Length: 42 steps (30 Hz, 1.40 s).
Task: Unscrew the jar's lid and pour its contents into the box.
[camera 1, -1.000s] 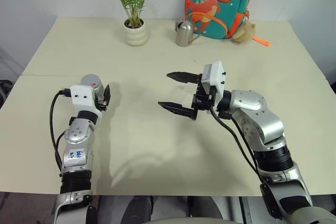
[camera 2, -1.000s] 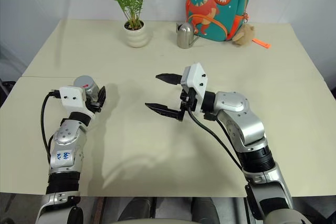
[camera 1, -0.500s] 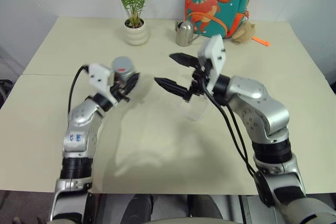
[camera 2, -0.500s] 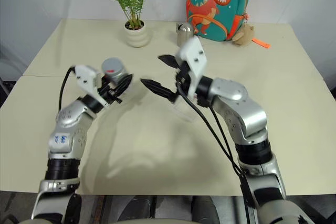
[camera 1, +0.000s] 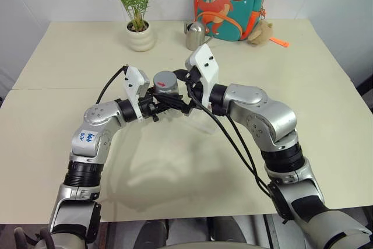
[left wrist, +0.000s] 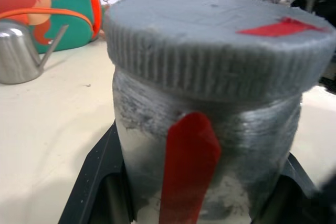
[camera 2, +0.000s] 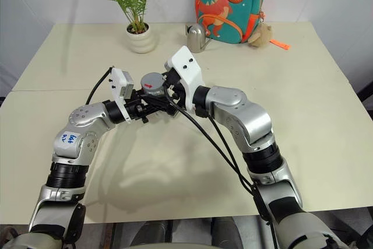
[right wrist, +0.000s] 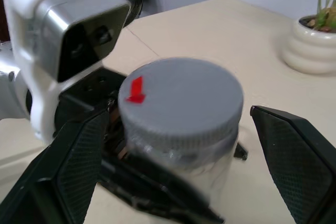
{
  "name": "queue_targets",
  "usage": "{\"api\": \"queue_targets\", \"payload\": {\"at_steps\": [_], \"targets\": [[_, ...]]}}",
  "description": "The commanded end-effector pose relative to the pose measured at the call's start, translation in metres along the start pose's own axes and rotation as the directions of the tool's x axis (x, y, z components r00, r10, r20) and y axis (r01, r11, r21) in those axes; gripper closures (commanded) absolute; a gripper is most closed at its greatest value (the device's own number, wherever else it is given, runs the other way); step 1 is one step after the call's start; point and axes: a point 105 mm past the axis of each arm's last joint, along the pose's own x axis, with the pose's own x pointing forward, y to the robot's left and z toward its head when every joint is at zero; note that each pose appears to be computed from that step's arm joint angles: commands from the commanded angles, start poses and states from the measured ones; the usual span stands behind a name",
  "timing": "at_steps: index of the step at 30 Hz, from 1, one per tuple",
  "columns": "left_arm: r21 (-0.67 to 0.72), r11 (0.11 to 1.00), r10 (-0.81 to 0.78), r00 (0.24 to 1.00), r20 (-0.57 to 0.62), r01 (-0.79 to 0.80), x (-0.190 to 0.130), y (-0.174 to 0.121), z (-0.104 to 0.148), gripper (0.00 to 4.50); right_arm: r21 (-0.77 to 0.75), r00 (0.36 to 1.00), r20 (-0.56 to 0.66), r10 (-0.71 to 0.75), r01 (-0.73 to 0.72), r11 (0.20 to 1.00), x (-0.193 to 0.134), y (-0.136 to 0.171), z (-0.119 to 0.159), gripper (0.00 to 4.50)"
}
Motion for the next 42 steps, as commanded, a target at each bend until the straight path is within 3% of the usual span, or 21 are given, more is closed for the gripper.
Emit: {"api": "queue_targets", "payload": {"at_steps": [1,7,10,14,15,19,24,29,34,40,41,42], "targets": [[0.026,1.0,-0.018,0.999,0.032,0.017,-0.001,-0.004,0.009,2.57,-0.026,0.995,0.094,0.015,-0.013,1.0,-0.003,0.003,0.024,0.0],[0.021,1.0,-0.011,0.999,0.038,0.011,-0.001,-0.004,0.009,2.57,-0.018,0.994,0.103,0.026,-0.024,1.0,-0.002,0.006,0.022,0.0],[0.022,1.0,-0.013,0.999,0.046,0.012,0.0,-0.005,0.012,2.57,-0.015,0.996,0.088,0.022,-0.02,1.0,0.0,0.006,0.017,0.55],[0.018,1.0,-0.014,0.998,0.061,0.012,0.001,-0.005,0.016,2.57,-0.017,0.996,0.078,0.032,-0.031,0.999,0.001,0.006,0.014,1.87],[0.017,1.0,-0.018,0.998,0.063,0.017,0.001,-0.005,0.016,2.57,-0.016,0.997,0.077,0.03,-0.029,0.999,0.001,0.005,0.014,1.97],[0.001,0.999,-0.048,0.995,0.087,0.049,0.001,-0.008,0.022,2.57,-0.015,0.995,0.08,0.053,-0.052,0.999,-0.001,0.006,0.013,1.97],[0.003,0.969,-0.244,0.956,0.162,0.247,-0.003,-0.024,0.041,2.57,-0.082,0.954,0.106,0.28,-0.272,0.959,-0.019,0.021,0.023,1.97],[0.051,0.853,-0.521,0.847,0.103,0.519,-0.011,-0.046,0.049,2.57,-0.158,0.813,-0.003,0.582,-0.576,0.802,-0.048,0.041,0.031,1.97],[0.097,0.831,-0.555,0.828,0.081,0.547,-0.009,-0.042,0.054,2.57,-0.179,0.796,-0.051,0.603,-0.601,0.779,-0.051,0.032,0.037,1.97],[0.115,0.855,-0.515,0.853,0.085,0.505,-0.011,-0.035,0.052,2.57,-0.172,0.858,-0.028,0.513,-0.509,0.843,-0.045,0.015,0.042,1.97],[0.115,0.861,-0.504,0.859,0.082,0.495,-0.011,-0.034,0.051,2.57,-0.153,0.861,-0.021,0.509,-0.506,0.849,-0.045,0.014,0.043,1.23],[0.112,0.866,-0.497,0.864,0.08,0.487,-0.012,-0.032,0.05,2.57,-0.146,0.86,-0.017,0.509,-0.506,0.85,-0.047,0.014,0.044,0.97]]}}
